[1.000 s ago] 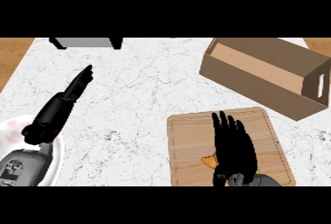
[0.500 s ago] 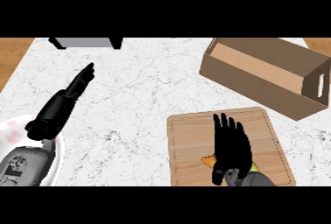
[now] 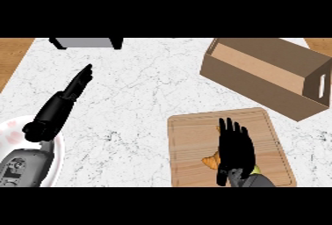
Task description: Pick the croissant from the cutting board and place it in the cardboard box
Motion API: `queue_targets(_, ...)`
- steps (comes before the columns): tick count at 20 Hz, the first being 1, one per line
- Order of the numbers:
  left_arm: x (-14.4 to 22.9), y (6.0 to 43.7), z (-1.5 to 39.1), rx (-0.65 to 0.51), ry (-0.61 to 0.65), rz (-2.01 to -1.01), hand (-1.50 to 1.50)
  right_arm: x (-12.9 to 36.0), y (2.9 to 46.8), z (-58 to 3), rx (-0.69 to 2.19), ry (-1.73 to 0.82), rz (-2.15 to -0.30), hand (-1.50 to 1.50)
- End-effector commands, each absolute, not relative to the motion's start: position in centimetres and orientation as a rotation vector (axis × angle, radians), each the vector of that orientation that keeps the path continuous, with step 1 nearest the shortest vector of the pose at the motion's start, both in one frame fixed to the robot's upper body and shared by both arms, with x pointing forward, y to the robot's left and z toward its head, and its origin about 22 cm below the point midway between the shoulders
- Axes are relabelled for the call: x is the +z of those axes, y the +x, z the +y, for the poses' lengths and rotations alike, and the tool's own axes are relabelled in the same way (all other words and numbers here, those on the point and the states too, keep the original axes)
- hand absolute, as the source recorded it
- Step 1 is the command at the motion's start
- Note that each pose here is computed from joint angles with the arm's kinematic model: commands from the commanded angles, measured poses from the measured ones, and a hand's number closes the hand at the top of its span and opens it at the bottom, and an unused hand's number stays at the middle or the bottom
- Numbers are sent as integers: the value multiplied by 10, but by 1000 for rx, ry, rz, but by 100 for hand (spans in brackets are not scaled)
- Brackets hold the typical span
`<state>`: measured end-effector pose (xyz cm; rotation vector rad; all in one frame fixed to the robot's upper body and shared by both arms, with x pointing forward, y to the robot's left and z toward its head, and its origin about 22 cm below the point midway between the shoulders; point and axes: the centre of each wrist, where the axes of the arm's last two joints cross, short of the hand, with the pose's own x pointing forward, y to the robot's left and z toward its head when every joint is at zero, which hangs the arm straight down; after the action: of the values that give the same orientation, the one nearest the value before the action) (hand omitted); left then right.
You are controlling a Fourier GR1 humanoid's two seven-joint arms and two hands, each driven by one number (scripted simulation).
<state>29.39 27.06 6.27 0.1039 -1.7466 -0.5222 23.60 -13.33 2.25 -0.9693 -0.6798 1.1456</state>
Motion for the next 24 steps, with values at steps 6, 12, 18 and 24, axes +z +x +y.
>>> queue_targets(6, 56, 294, 260, -524, 119, -1740, 0, 11, 240, -139, 1256, -1049, -799, 150)
queue_targets(12, 44, 285, 272, -529, 75, -1746, 0, 3, 230, -133, 1270, -1123, -895, 150)
queue_targets(18, 68, 296, 261, -551, 71, -1754, 0, 45, 260, -89, 1452, -913, -1307, 150)
queue_targets(24, 67, 285, 261, -570, 61, -1764, 0, 83, 288, -68, 1606, -608, -1732, 150)
